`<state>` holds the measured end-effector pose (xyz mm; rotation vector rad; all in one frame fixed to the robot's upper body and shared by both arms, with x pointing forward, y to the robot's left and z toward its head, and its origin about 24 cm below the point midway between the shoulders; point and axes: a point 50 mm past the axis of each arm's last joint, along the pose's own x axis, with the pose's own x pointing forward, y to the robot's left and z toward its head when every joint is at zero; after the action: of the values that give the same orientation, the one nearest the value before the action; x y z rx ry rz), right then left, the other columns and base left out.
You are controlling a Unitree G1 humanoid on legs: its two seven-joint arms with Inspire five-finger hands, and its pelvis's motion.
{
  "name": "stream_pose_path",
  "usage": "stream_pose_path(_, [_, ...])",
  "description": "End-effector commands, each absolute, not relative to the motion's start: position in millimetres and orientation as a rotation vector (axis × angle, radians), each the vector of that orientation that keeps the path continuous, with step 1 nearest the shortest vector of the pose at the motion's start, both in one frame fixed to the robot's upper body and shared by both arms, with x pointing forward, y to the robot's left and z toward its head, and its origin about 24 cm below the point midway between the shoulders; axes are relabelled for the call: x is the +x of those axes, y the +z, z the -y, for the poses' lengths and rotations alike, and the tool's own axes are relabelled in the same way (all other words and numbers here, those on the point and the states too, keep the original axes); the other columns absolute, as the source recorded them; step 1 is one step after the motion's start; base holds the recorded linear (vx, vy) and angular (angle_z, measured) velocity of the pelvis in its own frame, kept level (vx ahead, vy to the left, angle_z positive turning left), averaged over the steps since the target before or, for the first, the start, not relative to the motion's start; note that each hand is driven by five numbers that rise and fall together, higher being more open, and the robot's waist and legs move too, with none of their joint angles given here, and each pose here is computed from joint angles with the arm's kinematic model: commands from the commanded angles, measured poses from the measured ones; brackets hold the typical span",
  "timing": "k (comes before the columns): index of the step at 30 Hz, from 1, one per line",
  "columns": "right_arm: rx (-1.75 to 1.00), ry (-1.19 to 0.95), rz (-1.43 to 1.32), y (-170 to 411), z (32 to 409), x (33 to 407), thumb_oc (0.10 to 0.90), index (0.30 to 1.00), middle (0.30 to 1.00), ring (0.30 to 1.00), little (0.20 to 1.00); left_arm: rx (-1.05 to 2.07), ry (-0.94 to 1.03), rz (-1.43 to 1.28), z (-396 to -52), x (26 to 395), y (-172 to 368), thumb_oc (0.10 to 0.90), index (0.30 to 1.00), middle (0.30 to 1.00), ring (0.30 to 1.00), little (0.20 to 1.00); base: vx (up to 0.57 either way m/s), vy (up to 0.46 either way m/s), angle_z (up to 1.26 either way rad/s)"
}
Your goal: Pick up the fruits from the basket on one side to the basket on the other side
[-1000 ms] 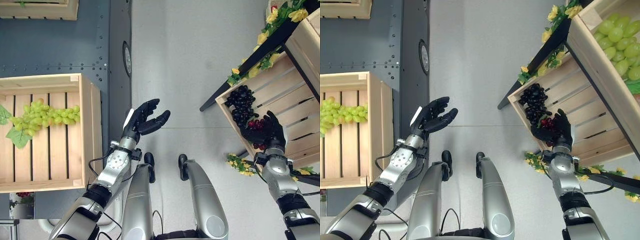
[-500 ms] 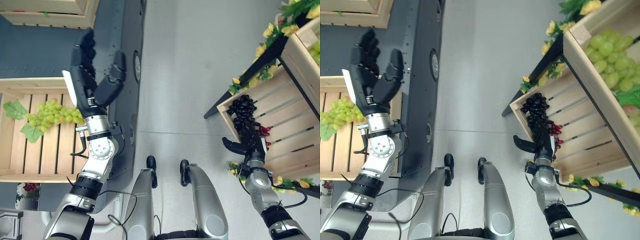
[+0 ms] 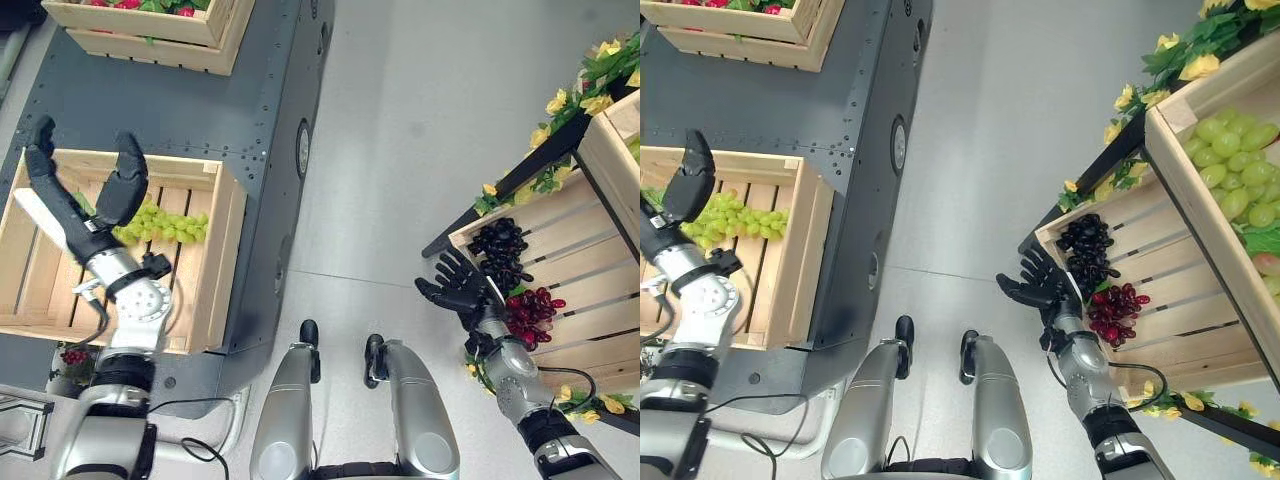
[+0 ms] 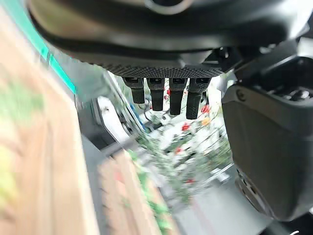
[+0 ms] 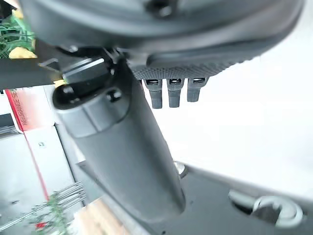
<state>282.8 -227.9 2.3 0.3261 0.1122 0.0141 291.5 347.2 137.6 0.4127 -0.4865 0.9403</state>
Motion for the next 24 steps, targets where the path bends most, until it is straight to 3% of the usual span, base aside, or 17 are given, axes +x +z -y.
stream_pose_path(1, [0.370,0.161,0.100,45,233,291,0.800,0.900,0.900,0.900,0.900,0.640,1.007,0.518,-371,287,167,0.800,0.900,0.900,0.900,0.900,0.03,0.075,0.07])
stream_pose_path(9, [0.322,0.130,0.167,67,241,301,0.800,0.900,0.900,0.900,0.900,1.246,0.908,0.281,-403,283,174,0.800,0.900,0.900,0.900,0.900,0.01,0.077,0.00])
stream_pose_path(16, [0.237,0.135,0.172,77,254,309,0.800,0.900,0.900,0.900,0.900,1.663,0.689,0.212,-400,293,180,0.800,0.900,0.900,0.900,0.900,-0.02,0.043,0.06])
stream_pose_path(24, [0.245,0.188,0.159,81,264,309,0.800,0.900,0.900,0.900,0.900,1.915,0.519,0.235,-388,306,189,0.800,0.900,0.900,0.900,0.900,0.00,0.030,0.03])
